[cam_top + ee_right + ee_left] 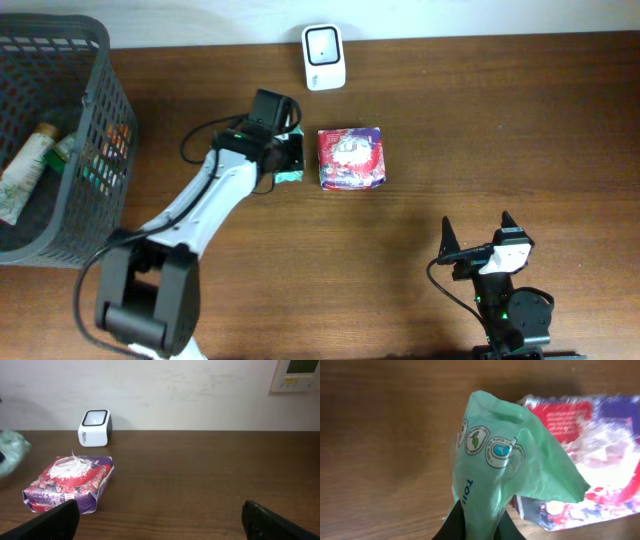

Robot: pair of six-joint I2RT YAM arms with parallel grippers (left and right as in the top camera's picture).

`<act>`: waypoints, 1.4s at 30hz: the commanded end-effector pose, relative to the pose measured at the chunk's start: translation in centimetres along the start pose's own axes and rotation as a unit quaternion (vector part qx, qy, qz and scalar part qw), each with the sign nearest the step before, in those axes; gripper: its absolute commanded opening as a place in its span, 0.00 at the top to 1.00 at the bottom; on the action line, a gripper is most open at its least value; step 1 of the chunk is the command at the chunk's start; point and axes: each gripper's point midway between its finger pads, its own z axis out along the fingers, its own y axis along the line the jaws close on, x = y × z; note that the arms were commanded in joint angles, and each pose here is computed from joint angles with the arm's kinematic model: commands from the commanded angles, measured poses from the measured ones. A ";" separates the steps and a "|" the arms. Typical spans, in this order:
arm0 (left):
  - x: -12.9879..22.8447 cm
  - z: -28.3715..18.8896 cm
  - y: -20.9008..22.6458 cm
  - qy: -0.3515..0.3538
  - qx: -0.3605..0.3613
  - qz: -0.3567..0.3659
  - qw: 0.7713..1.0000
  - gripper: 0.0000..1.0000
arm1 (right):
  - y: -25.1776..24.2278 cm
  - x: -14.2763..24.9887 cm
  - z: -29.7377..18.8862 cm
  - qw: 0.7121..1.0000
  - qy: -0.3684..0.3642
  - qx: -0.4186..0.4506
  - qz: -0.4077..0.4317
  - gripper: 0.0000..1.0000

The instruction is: Scan the item barcode

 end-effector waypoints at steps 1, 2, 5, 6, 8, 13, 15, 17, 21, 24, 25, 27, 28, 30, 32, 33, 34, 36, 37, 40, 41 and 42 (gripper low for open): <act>0.4 2.1 -0.8 0.006 -0.003 0.018 1.000 0.88 | -0.1 0.3 0.0 1.000 0.003 0.003 0.006 0.01; 0.5 2.6 -1.1 0.006 -0.001 0.020 1.000 0.79 | -0.1 0.3 0.0 1.000 0.003 0.003 0.006 0.02; 0.2 3.1 -1.4 -0.003 0.003 0.022 1.000 0.61 | -0.1 0.3 0.0 1.000 0.003 0.003 0.006 0.01; 0.0 3.1 -1.5 -0.006 0.005 0.022 1.000 0.58 | -0.1 0.3 0.0 1.000 0.003 0.003 0.006 0.02; -0.4 2.9 -1.7 -0.013 0.007 0.023 1.000 0.60 | -0.1 0.3 0.0 1.000 0.003 0.003 0.006 0.02; -6.1 -3.8 -4.7 -0.089 0.067 0.023 0.993 0.60 | -0.1 0.3 0.0 1.000 0.003 0.003 0.006 0.01; -8.1 -8.3 -4.9 -0.131 0.078 0.023 0.988 0.58 | -0.1 0.3 0.0 1.000 0.003 0.003 0.006 0.01; -9.6 -14.5 -4.3 -0.184 0.081 0.048 0.978 0.50 | -0.1 0.3 0.0 1.000 0.003 0.003 0.006 0.01; -9.3 -25.5 0.3 -0.267 0.044 0.063 0.961 0.07 | -0.1 0.3 0.0 1.000 0.003 0.003 0.006 0.02; -8.2 -31.5 6.4 -0.318 -0.051 0.016 0.946 0.01 | -0.1 0.3 0.0 1.000 0.003 0.003 0.006 0.02; -7.8 -32.7 8.0 -0.327 -0.078 0.000 0.942 0.01 | -0.1 0.3 0.0 1.000 0.003 0.003 0.006 0.02; -7.1 -35.1 11.3 -0.346 -0.122 -0.035 0.929 0.01 | -0.1 0.3 0.0 1.000 0.003 0.003 0.006 0.01; -6.9 -36.1 12.8 -0.356 -0.138 -0.051 0.923 0.01 | -0.1 0.3 0.0 1.000 0.003 0.003 0.006 0.01; -6.6 -36.6 14.8 -0.359 -0.152 -0.086 0.917 0.01 | -0.1 0.3 0.0 1.000 0.003 0.003 0.006 0.01; -6.4 -36.4 16.7 -0.354 -0.162 -0.128 0.912 0.01 | -0.1 0.3 0.0 1.000 0.003 0.003 0.006 0.01; -6.3 -36.4 17.7 -0.352 -0.173 -0.138 0.909 0.01 | -0.1 0.3 0.0 1.000 0.003 0.003 0.006 0.01; -6.2 -36.5 18.9 -0.351 -0.183 -0.155 0.905 0.01 | -0.1 0.3 0.0 1.000 0.003 0.003 0.006 0.01; -5.6 -36.3 22.3 -0.346 -0.203 -0.220 0.889 0.01 | -0.1 0.3 0.0 1.000 0.003 0.003 0.006 0.02; -5.3 -36.1 23.5 -0.342 -0.205 -0.246 0.883 0.01 | -0.1 0.3 0.0 1.000 0.003 0.003 0.006 0.02; -4.8 -34.6 26.8 -0.316 -0.223 -0.280 0.879 0.01 | -0.1 0.3 0.0 1.000 0.003 0.003 0.006 0.01; -4.5 -33.7 27.7 -0.300 -0.228 -0.289 0.880 0.01 | -0.1 0.3 0.0 1.000 0.003 0.003 0.006 0.02; -4.3 -32.6 28.6 -0.282 -0.233 -0.298 0.882 0.01 | -0.1 0.3 0.0 1.000 0.003 0.003 0.006 0.02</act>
